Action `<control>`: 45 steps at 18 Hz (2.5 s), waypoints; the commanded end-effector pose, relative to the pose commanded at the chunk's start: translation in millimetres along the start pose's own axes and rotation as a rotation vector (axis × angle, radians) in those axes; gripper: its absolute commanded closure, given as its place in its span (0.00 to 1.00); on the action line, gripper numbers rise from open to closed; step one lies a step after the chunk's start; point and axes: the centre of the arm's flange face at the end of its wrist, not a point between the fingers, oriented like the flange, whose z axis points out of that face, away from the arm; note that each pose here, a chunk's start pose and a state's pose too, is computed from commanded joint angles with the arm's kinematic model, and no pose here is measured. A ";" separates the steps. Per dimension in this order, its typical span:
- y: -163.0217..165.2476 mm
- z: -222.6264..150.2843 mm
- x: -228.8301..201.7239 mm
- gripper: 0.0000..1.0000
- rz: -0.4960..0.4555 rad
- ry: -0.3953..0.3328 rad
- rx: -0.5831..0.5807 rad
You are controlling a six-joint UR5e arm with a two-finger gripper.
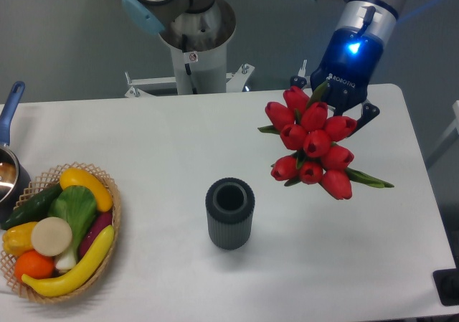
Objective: Insert the flowers into the vase
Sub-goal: 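Carry the red tulip bunch with the gripper over the grey vase, then lower the tulip stems into the vase opening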
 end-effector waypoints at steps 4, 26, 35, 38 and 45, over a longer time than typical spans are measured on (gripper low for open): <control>-4.1 16.9 4.3 0.66 0.039 0.051 0.079; 24.5 72.3 46.8 0.66 0.088 0.333 0.447; 51.1 72.8 43.6 0.66 0.033 0.323 0.435; 62.4 70.9 39.6 0.66 0.008 0.311 0.423; 84.5 85.2 40.5 0.65 -0.028 0.317 0.387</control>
